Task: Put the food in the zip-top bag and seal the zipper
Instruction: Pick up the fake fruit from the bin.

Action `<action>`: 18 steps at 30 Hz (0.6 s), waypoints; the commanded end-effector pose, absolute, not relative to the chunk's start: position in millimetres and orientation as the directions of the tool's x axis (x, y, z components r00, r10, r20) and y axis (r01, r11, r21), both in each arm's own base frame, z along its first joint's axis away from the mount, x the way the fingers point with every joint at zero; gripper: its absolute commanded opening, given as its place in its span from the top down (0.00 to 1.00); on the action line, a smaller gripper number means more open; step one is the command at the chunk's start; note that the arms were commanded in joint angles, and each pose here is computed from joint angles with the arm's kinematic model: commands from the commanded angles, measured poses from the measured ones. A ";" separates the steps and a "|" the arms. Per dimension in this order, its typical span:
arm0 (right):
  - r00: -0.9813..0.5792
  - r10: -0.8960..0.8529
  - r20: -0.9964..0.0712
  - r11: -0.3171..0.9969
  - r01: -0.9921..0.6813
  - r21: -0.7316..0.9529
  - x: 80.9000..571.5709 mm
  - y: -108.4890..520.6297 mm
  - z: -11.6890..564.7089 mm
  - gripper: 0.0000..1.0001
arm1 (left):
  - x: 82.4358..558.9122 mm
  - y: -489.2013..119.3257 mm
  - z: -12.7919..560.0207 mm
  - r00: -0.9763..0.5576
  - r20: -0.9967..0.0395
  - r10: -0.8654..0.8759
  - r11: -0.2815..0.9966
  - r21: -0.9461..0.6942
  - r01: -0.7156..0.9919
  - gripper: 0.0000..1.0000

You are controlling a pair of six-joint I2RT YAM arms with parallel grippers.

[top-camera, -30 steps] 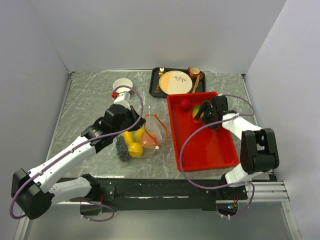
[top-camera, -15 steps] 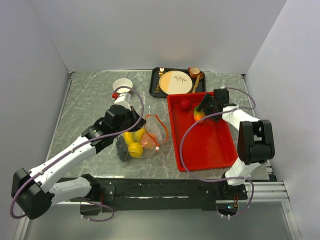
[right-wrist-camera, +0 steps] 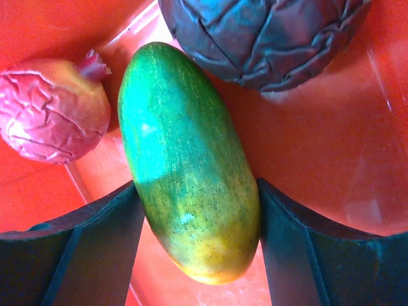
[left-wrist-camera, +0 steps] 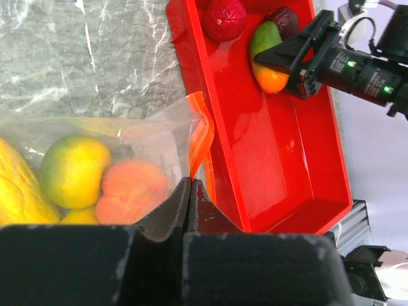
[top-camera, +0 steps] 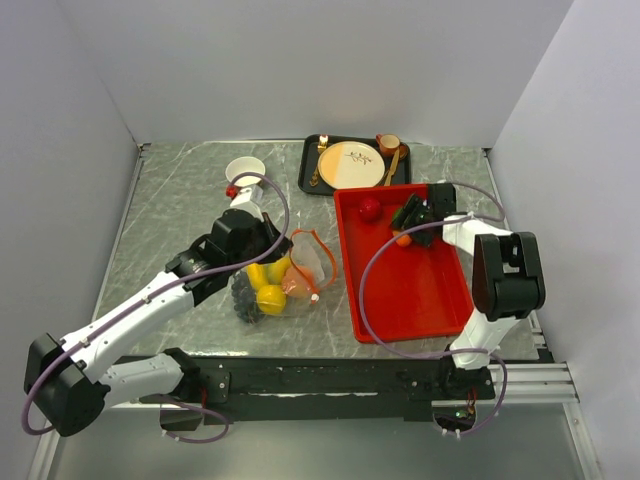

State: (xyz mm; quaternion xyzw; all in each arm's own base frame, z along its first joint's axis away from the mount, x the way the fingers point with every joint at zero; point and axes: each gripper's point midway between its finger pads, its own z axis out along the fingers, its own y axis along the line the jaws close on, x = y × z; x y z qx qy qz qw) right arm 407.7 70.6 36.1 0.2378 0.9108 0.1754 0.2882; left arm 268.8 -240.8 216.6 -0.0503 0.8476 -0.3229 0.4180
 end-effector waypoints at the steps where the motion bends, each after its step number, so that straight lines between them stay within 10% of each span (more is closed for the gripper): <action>1: -0.717 0.504 -0.481 0.844 0.291 0.451 398.8 67.9 51.0 0.50 | 272.5 -244.0 227.5 -0.629 -0.685 -0.368 0.776 -0.599 0.198 0.99; 18: -0.857 0.272 -0.438 0.874 0.029 0.486 360.7 107.6 49.8 0.34 | 268.9 -243.5 225.0 -0.636 -0.675 -0.374 0.768 -0.610 0.196 0.99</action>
